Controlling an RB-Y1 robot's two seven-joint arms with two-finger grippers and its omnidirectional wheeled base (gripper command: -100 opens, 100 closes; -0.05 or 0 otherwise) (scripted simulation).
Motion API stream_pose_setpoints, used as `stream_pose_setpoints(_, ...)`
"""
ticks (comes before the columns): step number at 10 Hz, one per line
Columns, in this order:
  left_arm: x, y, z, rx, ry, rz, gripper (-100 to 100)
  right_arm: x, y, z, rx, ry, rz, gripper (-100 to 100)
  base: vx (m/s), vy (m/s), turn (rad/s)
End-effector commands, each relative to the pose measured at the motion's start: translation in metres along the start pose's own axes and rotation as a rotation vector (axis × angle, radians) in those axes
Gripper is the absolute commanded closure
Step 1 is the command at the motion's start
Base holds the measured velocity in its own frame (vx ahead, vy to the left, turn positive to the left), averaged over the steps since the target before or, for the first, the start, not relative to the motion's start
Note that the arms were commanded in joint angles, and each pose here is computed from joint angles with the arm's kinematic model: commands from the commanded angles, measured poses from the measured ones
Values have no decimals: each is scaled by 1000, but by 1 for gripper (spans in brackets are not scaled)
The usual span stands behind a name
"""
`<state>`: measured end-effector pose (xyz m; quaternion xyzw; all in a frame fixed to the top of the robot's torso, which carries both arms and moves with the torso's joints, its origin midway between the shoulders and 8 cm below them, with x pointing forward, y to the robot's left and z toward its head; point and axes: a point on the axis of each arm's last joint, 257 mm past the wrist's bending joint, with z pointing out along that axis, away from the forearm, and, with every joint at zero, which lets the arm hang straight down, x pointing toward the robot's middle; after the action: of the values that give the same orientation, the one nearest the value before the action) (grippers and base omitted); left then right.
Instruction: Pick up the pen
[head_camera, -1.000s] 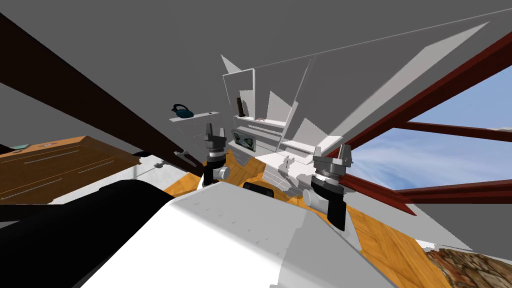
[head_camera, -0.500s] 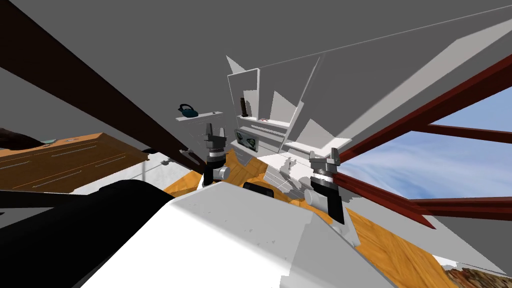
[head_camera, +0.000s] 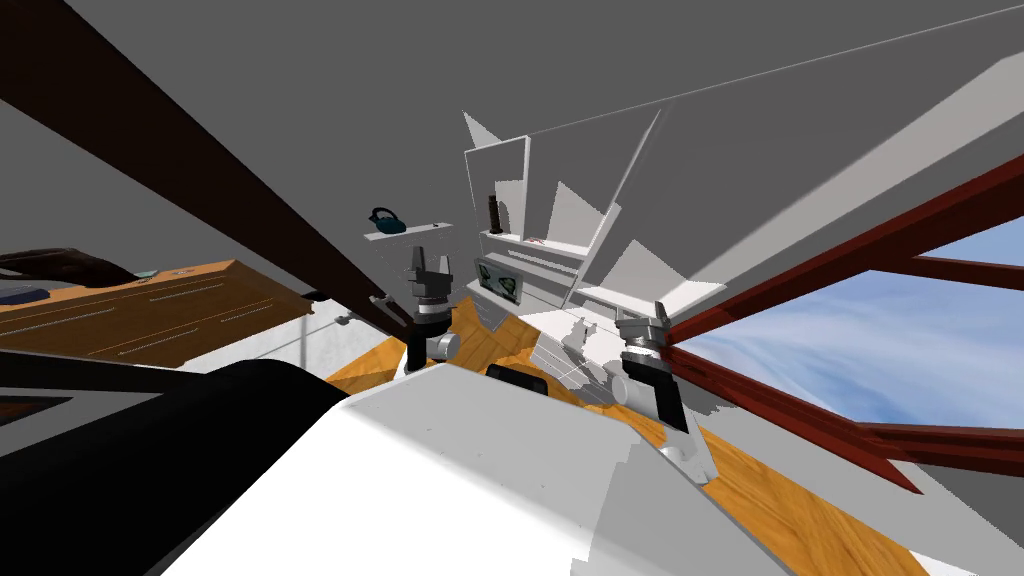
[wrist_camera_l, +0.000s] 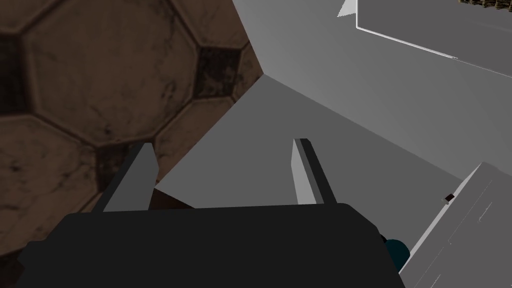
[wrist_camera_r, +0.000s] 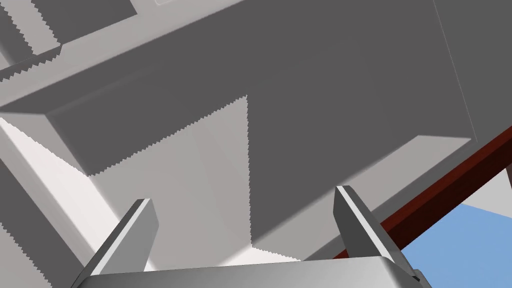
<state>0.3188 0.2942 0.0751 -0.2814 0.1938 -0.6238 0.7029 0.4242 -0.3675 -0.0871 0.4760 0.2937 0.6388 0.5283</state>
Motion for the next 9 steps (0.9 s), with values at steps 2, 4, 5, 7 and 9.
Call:
stream_pose_setpoints(2,0,0,0,0,0,0,0,-34,-29,1,89,-73,83,-100,12,21,107)
stream_pose_setpoints(4,0,0,0,0,0,0,0,-54,-46,-1,142,-121,135,-100,13,26,69)
stream_pose_setpoints(5,0,0,0,0,0,0,0,-54,-47,-1,145,-124,144,-100,7,19,45)
stream_pose_setpoints(7,0,0,0,0,0,0,0,-73,-63,-3,188,-171,192,-100,6,17,75)
stream_pose_setpoints(9,0,0,0,0,0,0,0,-107,-85,-7,247,-257,275,-100,16,25,122)
